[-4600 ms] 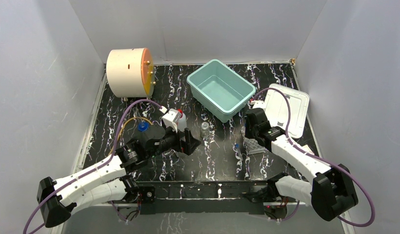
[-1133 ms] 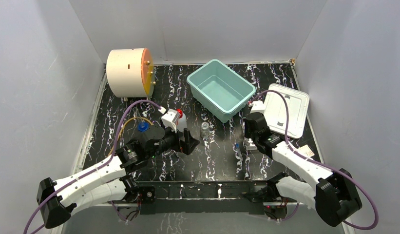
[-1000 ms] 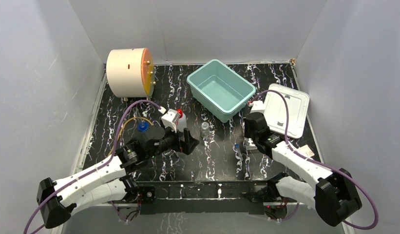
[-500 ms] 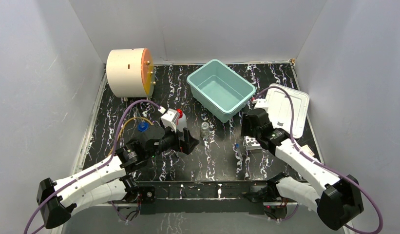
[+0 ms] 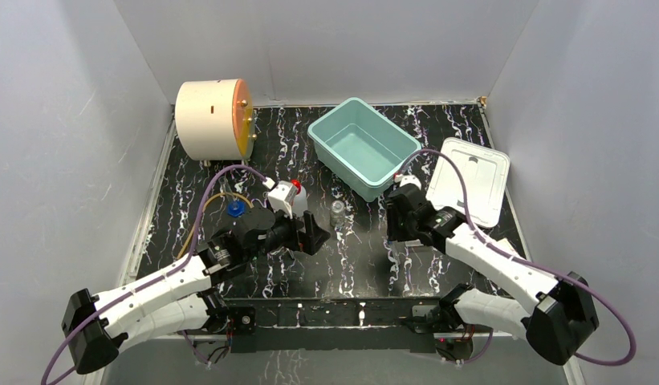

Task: Organize the chemistry lab equipment

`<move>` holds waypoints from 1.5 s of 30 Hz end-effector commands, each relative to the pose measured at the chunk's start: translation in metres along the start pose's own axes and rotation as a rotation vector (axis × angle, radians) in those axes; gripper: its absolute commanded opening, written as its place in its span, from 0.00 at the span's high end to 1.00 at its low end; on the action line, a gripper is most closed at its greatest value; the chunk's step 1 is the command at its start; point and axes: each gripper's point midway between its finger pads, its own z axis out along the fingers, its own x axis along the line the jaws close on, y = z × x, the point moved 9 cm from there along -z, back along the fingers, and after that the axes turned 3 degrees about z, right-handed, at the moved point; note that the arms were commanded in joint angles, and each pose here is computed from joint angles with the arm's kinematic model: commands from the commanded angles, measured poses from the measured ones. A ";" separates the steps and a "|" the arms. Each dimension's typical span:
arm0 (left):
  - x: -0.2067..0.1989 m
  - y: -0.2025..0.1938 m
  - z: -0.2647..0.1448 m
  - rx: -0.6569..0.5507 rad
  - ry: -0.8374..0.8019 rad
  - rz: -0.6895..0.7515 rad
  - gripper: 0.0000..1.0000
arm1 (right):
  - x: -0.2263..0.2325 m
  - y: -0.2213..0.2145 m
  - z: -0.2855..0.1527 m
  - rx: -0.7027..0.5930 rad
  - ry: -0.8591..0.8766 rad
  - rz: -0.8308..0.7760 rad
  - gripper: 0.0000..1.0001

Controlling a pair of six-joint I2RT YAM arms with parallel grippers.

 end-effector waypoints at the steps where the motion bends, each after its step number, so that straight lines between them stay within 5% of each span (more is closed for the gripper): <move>1: -0.001 0.005 0.000 -0.035 -0.005 -0.013 0.02 | 0.010 -0.007 0.004 0.017 -0.018 0.021 0.54; 19: -0.001 0.002 -0.001 -0.025 -0.018 -0.025 0.02 | 0.007 -0.038 0.054 0.101 -0.081 0.027 0.51; 32: -0.004 0.000 -0.001 -0.011 -0.043 -0.051 0.02 | 0.006 -0.032 0.065 0.105 -0.170 0.014 0.74; 45: -0.017 -0.017 0.015 0.041 -0.184 -0.220 0.02 | 0.041 0.004 0.033 -0.051 0.179 0.077 0.74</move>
